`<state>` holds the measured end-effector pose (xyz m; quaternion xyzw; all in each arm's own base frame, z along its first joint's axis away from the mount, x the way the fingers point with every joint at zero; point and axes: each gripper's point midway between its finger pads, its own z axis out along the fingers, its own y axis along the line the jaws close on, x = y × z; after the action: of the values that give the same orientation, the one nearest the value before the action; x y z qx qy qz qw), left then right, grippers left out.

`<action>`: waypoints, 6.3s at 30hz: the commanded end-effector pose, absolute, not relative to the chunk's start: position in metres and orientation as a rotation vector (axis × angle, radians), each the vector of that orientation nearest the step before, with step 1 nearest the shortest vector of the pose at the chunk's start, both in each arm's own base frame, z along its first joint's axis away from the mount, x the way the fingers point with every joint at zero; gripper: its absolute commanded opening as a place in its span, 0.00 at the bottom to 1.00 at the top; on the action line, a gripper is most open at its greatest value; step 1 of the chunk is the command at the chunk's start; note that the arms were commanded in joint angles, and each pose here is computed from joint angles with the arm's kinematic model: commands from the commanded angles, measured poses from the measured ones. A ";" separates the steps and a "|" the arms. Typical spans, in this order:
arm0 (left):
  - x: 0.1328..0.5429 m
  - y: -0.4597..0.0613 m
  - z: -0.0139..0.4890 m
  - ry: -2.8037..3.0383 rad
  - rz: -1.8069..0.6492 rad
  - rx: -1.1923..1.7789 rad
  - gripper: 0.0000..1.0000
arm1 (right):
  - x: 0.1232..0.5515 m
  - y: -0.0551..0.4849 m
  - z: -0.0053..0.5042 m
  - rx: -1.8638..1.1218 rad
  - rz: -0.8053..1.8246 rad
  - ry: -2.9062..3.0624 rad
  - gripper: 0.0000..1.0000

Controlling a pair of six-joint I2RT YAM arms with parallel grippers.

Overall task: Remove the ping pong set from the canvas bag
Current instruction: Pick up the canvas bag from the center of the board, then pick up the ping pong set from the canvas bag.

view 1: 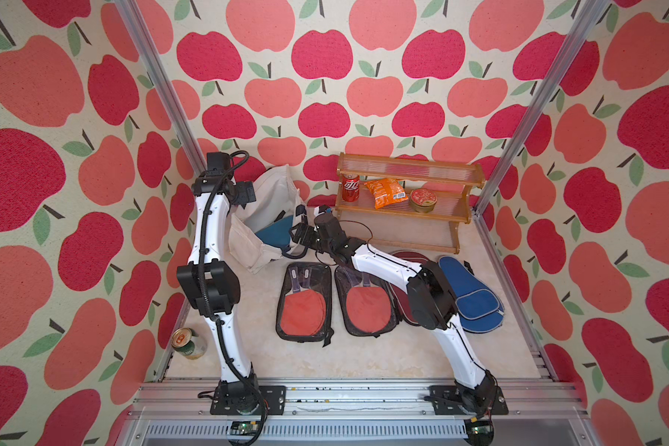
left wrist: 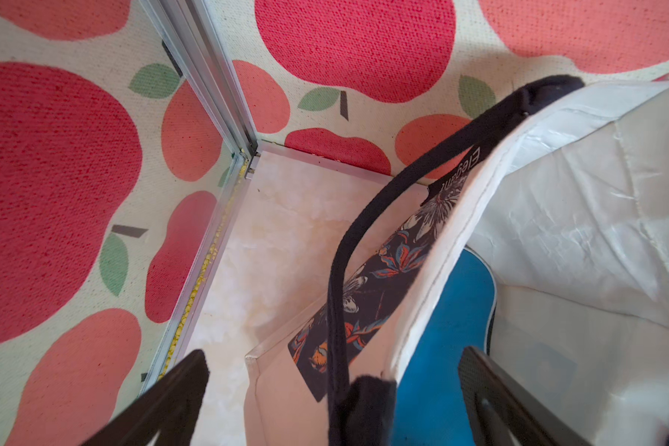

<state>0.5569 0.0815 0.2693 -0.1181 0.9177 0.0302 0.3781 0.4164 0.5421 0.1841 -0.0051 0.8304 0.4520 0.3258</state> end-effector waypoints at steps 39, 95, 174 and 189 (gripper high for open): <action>0.566 0.011 0.341 2.168 -0.079 -0.114 0.00 | 0.414 0.553 0.155 0.126 1.205 2.223 0.12; 0.479 -0.024 0.360 2.019 -0.193 0.147 0.00 | 0.367 0.450 0.230 -0.106 0.888 1.925 0.80; 0.423 -0.120 0.402 1.735 -0.179 0.298 0.00 | 0.420 0.501 0.062 0.495 1.109 2.479 0.99; 0.419 -0.124 0.395 1.763 -0.200 0.298 0.00 | 0.437 0.538 0.122 0.404 1.530 2.148 0.44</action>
<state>0.4275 -0.1219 0.3451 0.1345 0.8095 -0.0711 0.5671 0.4358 0.5247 0.0943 0.1623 0.8203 0.4997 0.2261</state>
